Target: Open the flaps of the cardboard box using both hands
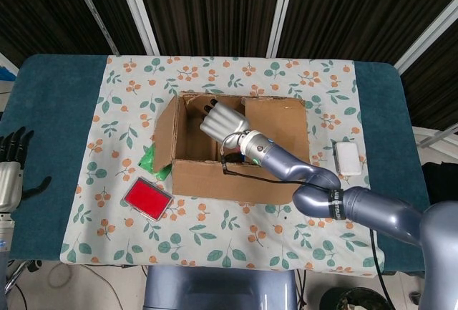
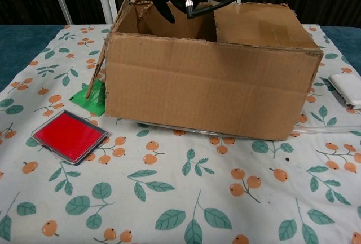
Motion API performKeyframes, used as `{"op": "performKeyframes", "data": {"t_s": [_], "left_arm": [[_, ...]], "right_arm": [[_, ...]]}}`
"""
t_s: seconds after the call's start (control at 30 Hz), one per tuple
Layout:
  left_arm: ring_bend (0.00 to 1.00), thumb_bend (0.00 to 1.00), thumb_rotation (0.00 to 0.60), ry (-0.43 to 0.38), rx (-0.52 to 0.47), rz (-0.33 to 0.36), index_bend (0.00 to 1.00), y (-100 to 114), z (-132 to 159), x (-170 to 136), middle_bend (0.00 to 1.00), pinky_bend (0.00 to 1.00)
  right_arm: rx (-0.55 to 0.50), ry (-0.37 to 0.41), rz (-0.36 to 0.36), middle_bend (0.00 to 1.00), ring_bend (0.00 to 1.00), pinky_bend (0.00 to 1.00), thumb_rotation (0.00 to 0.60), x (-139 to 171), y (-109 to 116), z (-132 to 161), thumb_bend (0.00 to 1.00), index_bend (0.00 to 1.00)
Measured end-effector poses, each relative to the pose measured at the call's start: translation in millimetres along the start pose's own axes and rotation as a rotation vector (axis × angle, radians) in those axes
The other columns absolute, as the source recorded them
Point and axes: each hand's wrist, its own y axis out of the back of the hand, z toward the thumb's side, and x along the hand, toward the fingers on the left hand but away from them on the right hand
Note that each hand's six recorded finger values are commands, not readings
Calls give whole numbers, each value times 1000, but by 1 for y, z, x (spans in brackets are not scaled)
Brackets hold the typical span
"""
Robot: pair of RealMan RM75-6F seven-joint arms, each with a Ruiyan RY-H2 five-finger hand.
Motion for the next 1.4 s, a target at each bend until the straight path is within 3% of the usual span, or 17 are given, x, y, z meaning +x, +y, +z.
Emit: {"op": "performKeyframes", "data": {"t_s": [0.23,0.4,0.77,1.4], "left_arm": [[0,183,600,5,-15,-12,0,-2,1,0,0,37],[0,188,600,2,-15,-11,0,-1,2,0,0,37],[0,190,600,-2,-22,-10,0,-2,4,0,0,36],[0,190,600,-5,-36,-19,0,-2,6,-1,0,36]], "right_arm": [[85,45,71,400,255,228,600,1,-10,2,1000,535],[166,76,116,477,258,228,600,5,-20,2,1000,613],[347,111,167,508,258,228,600,17,-34,-10,1000,652],[527,116,197,521,257,228,600,48,-11,-40,1000,664]]}}
